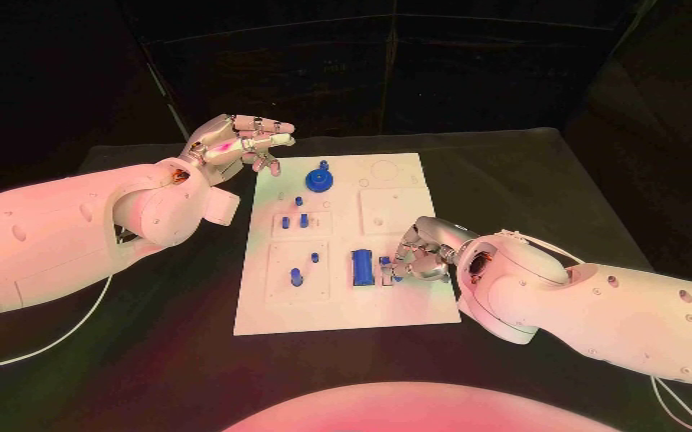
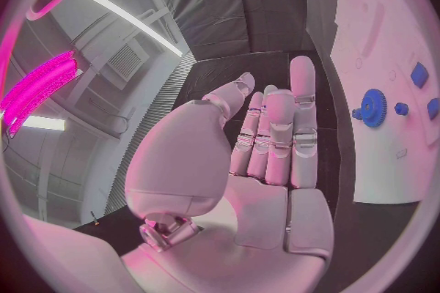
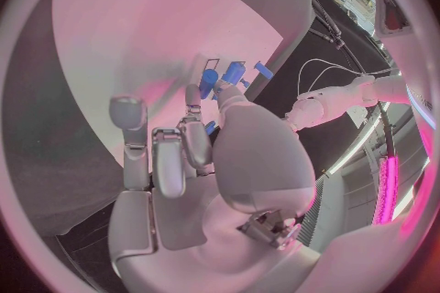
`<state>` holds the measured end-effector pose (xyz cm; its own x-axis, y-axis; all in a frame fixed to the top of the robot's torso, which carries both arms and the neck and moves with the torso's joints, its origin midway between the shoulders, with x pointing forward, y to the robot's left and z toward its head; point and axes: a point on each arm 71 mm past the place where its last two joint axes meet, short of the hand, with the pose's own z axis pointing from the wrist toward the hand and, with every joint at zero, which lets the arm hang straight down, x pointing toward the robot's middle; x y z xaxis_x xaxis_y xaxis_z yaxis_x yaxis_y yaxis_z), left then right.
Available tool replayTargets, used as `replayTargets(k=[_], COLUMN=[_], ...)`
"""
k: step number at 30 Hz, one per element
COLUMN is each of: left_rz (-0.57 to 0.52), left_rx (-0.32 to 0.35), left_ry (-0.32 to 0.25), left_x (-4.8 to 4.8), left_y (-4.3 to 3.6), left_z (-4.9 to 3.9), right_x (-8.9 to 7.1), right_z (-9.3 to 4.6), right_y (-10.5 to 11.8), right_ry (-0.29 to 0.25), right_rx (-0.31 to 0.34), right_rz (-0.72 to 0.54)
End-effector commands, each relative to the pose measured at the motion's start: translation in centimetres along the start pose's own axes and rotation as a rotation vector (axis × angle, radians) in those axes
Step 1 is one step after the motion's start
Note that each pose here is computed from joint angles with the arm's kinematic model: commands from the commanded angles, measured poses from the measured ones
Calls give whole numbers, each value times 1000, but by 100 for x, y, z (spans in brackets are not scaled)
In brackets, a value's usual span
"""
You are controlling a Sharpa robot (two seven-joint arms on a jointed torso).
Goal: Assemble the parts on the task board
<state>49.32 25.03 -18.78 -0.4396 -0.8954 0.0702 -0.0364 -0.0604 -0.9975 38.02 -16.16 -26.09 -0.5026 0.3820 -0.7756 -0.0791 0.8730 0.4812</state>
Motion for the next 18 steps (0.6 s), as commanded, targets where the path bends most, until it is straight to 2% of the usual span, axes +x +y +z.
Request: replayTargets(k=[1,18], left_rz=[-5,-5], left_rx=[4,1], left_ry=[15,15], left_x=[16,14], left_y=[-11,-10], left_z=[6,2], right_x=[7,7], right_z=[-3,21], right_y=[4,26], right_ry=[15,0], right_rx=[1,-6], right_rz=[-2,7])
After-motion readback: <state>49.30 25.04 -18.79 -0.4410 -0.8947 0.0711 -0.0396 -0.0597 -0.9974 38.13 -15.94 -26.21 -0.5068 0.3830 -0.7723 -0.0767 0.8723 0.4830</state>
